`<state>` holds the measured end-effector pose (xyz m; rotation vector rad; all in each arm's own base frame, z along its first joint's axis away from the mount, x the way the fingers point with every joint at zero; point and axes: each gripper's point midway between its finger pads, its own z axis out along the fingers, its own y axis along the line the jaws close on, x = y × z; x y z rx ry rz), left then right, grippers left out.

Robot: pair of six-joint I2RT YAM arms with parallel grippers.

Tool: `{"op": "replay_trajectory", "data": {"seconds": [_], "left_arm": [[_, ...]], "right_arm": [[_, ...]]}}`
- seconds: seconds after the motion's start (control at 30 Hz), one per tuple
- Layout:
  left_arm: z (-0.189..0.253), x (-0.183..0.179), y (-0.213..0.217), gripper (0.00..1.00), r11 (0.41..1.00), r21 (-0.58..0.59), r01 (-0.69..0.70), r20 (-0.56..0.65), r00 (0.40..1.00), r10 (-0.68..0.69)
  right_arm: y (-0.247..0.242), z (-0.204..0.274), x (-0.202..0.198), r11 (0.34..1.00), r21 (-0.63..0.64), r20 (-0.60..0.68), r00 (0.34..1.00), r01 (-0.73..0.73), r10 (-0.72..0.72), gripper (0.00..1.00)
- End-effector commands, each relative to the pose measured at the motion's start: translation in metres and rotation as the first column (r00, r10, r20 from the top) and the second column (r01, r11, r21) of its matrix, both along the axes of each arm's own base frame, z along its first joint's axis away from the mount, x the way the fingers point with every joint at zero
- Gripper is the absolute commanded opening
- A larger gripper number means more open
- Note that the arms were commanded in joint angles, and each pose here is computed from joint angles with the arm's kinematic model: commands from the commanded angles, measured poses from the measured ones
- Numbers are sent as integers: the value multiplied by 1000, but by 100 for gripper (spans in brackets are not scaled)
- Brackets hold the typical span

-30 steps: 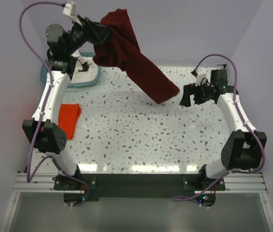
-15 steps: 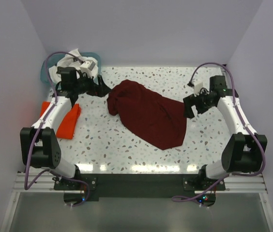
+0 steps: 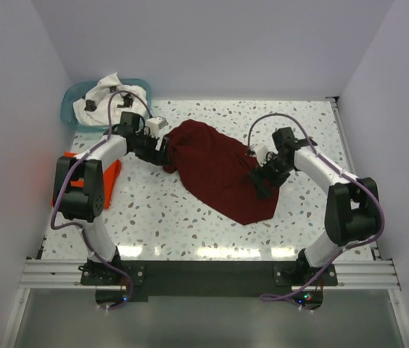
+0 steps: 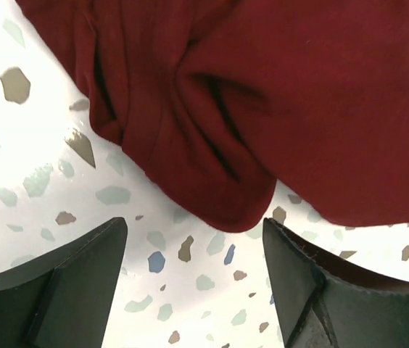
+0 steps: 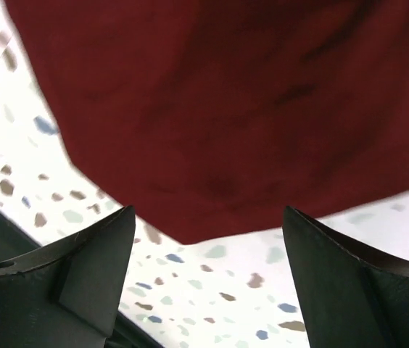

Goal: Fold and stack the t-shirts
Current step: Flatten the tshirt out

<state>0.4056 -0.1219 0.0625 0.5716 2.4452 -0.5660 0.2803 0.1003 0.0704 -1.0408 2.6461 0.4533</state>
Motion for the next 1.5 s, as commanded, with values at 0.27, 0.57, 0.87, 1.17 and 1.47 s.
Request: {"op": "replay_trajectory", "data": {"seconds": [0.27, 0.57, 0.87, 1.17, 1.47], "left_arm": [[-20, 16, -11, 80, 996, 87, 33, 17, 999, -34], [-14, 27, -18, 18, 998, 49, 31, -14, 999, -31], [72, 36, 10, 0, 988, 80, 135, 97, 985, -142], [150, -10, 43, 0, 888, 146, 436, 159, 875, -457], [205, -12, 48, 0, 889, 134, 438, 374, 808, -455]], "right_arm": [[32, -31, -48, 943, -150, -8, 954, -298, 300, 87], [19, -68, -51, 869, -317, -20, 919, -379, 393, 53], [-33, 2, 20, 933, -312, 153, 959, -181, 237, 0], [-72, 91, 14, 937, -261, 200, 937, -232, 287, 0], [-90, 116, 14, 930, -271, 305, 894, -250, 329, 0]]}}
